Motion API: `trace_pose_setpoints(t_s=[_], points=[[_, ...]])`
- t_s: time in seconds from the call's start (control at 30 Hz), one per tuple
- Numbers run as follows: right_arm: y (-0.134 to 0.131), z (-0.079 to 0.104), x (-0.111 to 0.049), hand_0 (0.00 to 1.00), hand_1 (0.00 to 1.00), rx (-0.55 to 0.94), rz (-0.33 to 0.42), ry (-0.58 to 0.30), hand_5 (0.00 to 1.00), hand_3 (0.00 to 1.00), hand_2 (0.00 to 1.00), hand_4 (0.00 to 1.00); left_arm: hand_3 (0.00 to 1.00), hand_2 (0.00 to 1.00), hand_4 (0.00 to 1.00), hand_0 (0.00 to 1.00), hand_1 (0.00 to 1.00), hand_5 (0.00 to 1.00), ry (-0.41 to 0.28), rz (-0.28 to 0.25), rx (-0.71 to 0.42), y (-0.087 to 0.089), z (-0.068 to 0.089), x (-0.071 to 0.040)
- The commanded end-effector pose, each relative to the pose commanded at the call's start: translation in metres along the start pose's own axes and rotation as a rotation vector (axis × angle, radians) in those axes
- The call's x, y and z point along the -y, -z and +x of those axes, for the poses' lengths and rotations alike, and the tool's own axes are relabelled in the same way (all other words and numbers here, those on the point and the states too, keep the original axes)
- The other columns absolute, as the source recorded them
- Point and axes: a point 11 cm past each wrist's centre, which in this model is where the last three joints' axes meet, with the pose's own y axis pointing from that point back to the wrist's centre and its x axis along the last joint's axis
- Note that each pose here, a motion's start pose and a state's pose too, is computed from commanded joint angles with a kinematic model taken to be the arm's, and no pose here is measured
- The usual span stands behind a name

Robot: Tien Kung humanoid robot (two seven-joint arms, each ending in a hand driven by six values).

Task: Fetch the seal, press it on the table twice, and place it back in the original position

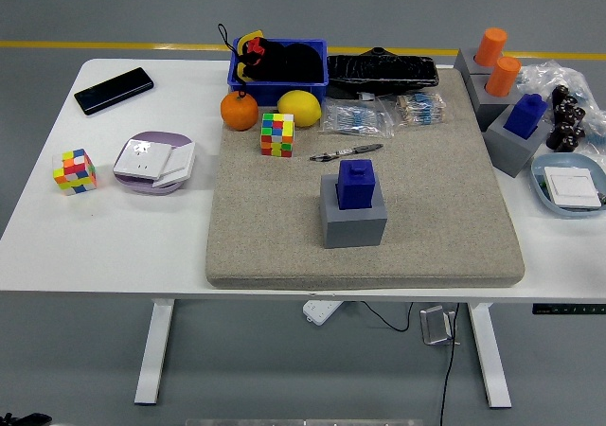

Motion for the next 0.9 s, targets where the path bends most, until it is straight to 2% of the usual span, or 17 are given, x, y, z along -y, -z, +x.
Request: trace_pose_setpoints(t_s=[0.3,0.63,0.9], points=[[-0.002,0.000,0.000,0.934,0.891,-0.005,-0.008,0.005,0.397,0.870,0.888,0.998,0.748,0.682,0.686,0.722,0.693,0.257,-0.001,-0.004,-0.002,-0.001,0.000,0.000],[-0.006,-0.010,0.001,0.924,0.870,-0.004,-0.023,0.035,0.377,0.835,0.863,0.998,0.749,0.681,0.685,0.721,0.693,0.257,-0.003,-0.003,0.005,-0.002,0.001,0.000],[-0.003,-0.004,0.001,0.922,0.867,0.002,-0.020,0.021,0.378,0.828,0.856,0.998,0.748,0.681,0.684,0.721,0.692,0.258,-0.011,-0.002,0.013,-0.003,0.004,-0.001]])
